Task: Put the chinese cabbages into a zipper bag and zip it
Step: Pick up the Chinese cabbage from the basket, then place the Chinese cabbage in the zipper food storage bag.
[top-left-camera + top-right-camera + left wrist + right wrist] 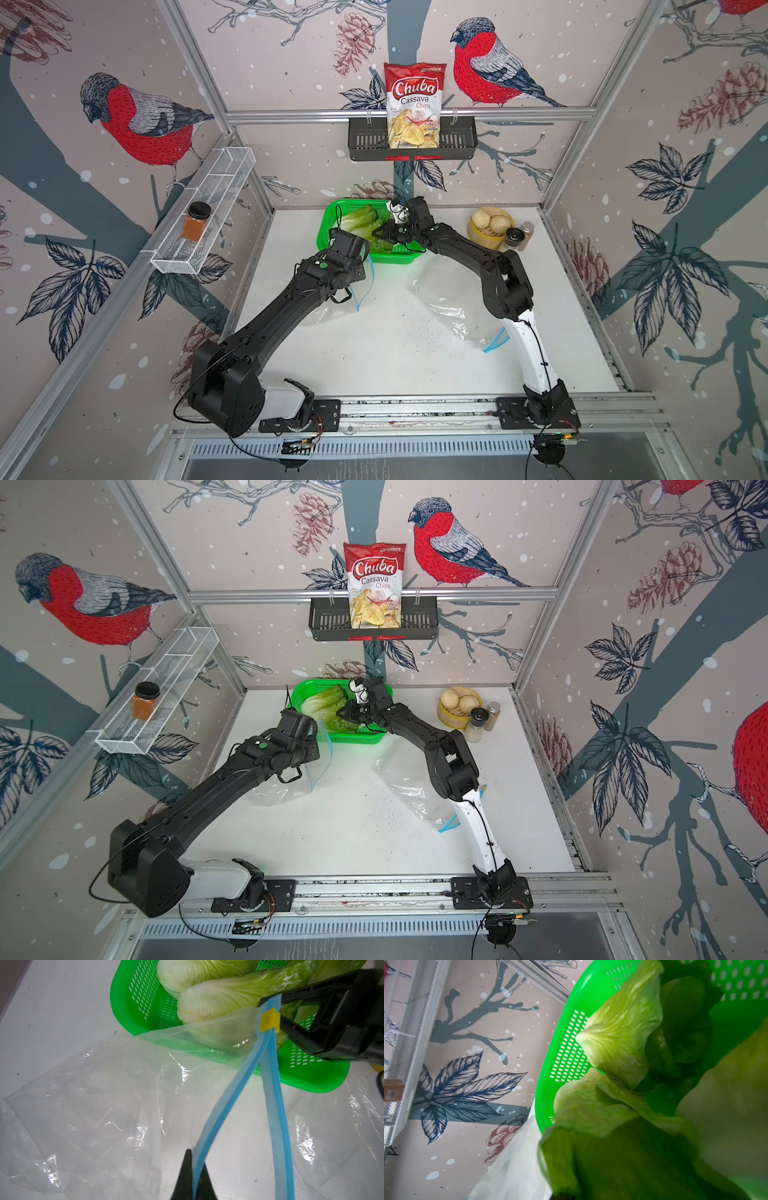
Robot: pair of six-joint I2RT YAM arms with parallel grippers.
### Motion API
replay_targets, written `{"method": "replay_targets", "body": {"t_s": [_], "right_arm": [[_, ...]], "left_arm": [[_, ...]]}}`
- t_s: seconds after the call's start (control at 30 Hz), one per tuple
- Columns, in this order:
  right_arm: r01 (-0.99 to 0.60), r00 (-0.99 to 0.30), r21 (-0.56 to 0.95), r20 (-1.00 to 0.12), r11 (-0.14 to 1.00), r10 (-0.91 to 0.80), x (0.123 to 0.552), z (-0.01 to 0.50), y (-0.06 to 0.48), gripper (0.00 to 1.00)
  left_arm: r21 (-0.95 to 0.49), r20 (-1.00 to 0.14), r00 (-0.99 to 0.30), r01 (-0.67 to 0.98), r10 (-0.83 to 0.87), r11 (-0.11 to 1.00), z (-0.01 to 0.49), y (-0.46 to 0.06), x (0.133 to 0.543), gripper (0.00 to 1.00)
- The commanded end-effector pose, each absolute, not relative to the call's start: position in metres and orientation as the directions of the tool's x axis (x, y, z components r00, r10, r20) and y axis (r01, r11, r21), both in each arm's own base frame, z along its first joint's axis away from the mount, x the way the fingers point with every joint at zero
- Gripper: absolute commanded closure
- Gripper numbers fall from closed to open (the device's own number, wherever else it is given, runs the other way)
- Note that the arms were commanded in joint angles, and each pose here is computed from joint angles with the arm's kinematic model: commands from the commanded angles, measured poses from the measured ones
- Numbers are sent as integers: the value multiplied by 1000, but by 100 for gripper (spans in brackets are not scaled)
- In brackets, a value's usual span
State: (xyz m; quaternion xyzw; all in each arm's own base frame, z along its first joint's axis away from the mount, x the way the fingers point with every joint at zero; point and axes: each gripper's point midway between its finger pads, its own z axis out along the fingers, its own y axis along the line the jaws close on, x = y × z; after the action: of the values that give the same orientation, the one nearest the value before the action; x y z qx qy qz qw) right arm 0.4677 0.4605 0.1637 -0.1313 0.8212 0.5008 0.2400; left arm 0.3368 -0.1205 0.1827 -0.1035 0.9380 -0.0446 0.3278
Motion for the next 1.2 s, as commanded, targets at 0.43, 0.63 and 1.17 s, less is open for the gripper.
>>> {"method": "replay_targets", "body": {"t_s": [0.43, 0.63, 1.17], "right_arm": [[-579, -742, 700, -665, 417, 86, 464, 267, 413, 100], [-569, -717, 686, -684, 454, 135, 450, 293, 372, 100], [-601, -683, 640, -722, 478, 109, 359, 338, 305, 100]], "left_arm": [[-167, -631, -746, -135, -211, 977, 191, -120, 338, 96], [-197, -635, -741, -120, -220, 973, 189, -125, 339, 97], [-295, -615, -754, -52, -231, 954, 186, -154, 355, 98]]}}
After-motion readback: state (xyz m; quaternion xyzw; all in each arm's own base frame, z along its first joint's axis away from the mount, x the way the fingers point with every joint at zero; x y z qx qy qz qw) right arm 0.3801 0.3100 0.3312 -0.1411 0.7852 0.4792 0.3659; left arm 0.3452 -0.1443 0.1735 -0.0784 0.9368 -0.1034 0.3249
